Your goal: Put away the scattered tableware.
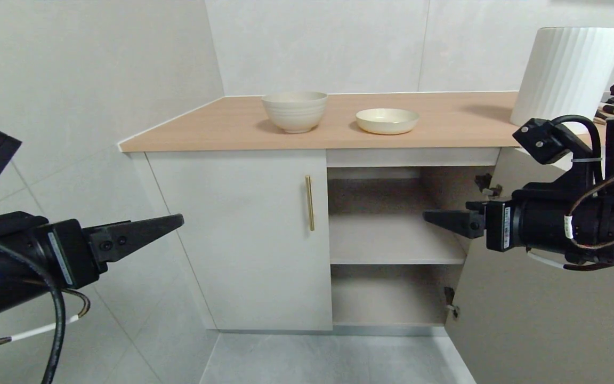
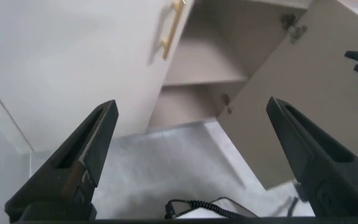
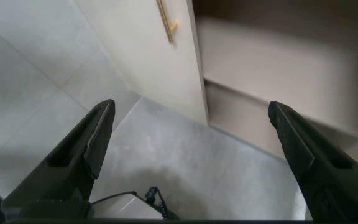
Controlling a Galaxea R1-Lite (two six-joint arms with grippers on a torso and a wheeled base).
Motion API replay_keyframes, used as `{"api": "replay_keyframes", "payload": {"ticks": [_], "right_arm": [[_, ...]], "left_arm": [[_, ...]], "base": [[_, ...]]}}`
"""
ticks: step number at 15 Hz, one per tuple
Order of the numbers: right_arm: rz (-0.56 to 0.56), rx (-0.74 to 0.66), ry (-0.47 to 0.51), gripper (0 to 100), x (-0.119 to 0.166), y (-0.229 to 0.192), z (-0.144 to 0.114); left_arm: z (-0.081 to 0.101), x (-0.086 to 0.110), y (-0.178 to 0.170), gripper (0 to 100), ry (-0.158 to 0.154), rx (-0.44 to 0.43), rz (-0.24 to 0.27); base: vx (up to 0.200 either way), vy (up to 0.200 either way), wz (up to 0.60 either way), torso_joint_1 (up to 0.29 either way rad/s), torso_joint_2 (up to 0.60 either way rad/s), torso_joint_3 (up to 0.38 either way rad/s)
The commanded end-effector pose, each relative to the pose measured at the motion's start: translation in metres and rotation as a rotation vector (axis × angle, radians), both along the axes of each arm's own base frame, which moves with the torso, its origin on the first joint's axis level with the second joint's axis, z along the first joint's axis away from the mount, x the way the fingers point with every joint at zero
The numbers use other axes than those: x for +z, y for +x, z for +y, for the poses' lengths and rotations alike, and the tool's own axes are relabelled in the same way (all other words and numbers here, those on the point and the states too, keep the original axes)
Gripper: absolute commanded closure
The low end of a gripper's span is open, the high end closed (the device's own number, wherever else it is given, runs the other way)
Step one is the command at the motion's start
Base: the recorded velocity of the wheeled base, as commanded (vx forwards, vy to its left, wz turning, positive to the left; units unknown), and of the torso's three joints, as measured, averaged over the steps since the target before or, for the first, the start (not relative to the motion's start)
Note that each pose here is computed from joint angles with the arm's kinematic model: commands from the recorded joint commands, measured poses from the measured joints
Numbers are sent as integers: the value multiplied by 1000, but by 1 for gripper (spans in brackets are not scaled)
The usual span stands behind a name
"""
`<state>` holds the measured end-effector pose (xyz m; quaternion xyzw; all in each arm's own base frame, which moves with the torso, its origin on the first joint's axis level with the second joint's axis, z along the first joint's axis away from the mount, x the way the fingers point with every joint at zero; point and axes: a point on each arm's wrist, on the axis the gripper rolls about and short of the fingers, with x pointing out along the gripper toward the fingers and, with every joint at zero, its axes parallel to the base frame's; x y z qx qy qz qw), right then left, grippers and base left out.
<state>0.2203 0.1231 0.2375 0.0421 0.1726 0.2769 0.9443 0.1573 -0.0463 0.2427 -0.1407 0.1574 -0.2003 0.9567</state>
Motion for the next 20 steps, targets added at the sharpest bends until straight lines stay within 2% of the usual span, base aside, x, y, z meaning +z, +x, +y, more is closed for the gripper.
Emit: {"api": "replay_keyframes", "payload": {"ticks": [1, 5, 14, 16, 18, 20], "right_arm": [[-6, 1, 3, 0, 2, -2, -1], [3, 18, -2, 0, 0, -4, 2], [26, 35, -12, 0, 1, -9, 3], [25, 35, -11, 0, 1, -9, 3], [25, 35, -11, 0, 1, -10, 2], [23, 35, -8, 0, 2, -10, 2]], "left_arm": [[0, -1, 1, 0, 0, 0, 5], [-1, 0, 3, 0, -1, 2, 4], [0, 1, -2, 0, -5, -3, -8], [1, 1, -3, 0, -11, -2, -10], [1, -1, -4, 0, -1, -5, -7], [0, -7, -4, 0, 67, -27, -19]], "base": [[200, 0, 0, 12, 2, 2], [200, 0, 0, 2, 5, 1], [0, 0, 0, 0, 0, 0], [0, 200, 0, 7, 2, 0], [0, 100, 0, -4, 1, 1], [0, 0, 0, 0, 0, 0]]}}
